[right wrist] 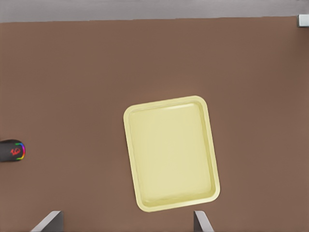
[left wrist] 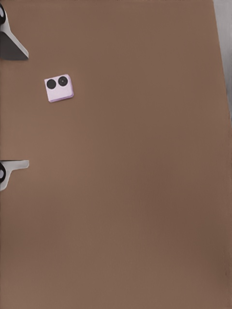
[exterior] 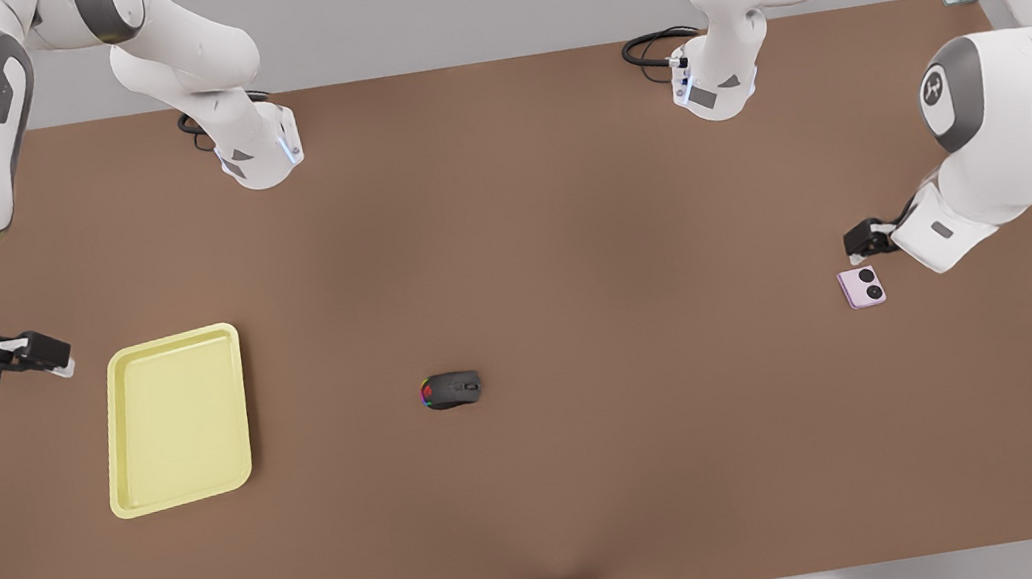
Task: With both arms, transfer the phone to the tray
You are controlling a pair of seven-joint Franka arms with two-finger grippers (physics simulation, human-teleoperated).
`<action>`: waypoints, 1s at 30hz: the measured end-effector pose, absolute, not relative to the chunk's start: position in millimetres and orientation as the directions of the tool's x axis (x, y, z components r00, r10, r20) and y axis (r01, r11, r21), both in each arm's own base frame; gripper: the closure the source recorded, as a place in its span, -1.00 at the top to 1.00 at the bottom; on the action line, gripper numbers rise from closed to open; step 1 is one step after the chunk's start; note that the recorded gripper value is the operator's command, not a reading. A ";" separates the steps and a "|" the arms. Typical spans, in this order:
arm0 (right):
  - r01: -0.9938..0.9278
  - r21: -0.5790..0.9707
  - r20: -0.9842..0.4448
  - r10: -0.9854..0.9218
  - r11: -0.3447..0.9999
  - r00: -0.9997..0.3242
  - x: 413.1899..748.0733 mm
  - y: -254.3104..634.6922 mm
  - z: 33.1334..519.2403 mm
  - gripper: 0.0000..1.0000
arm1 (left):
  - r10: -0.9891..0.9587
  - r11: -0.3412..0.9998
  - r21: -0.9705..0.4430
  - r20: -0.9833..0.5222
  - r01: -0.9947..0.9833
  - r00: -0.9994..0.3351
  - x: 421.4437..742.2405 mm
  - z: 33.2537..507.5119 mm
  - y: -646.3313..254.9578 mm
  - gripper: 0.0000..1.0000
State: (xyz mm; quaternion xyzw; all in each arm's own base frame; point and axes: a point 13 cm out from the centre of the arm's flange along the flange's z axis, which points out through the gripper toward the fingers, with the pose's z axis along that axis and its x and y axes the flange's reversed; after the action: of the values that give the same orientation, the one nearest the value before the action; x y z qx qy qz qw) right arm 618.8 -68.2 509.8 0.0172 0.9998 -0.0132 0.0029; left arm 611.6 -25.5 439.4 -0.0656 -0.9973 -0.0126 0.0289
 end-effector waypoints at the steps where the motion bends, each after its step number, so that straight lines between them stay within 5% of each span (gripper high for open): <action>1: 0.032 -0.026 -0.009 0.032 0.999 -0.999 619.4 -68.2 510.1 1.00 | 0.133 0.991 0.023 0.062 0.135 -0.989 614.2 434.6 -24.8 1.00; 5: 0.025 -0.027 -0.016 0.024 0.999 -1.000 621.2 -68.4 510.4 1.00 | 0.089 0.995 0.038 0.133 0.095 -0.987 631.6 354.0 8.3 1.00; 9: 0.018 -0.027 -0.019 0.018 0.999 -1.000 621.9 -68.4 510.9 1.00 | 0.006 1.000 0.026 0.216 0.012 -0.976 593.8 227.6 57.8 1.00; 14: 0.012 -0.027 -0.020 0.012 1.000 -1.000 622.4 -68.5 510.9 1.00 | -0.056 0.998 0.042 0.194 -0.049 -0.979 545.9 140.1 111.6 1.00; 30: 0.002 -0.028 -0.023 0.001 1.000 -1.000 623.3 -68.6 511.0 1.00 | -0.053 0.997 0.066 0.059 -0.049 -0.997 517.8 58.8 159.2 1.00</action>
State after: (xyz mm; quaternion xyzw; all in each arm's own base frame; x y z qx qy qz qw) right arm 623.3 -68.6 511.0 0.0006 0.9998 -0.0139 0.0113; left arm 517.8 159.2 58.8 0.0254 -0.9987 -0.0322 0.0304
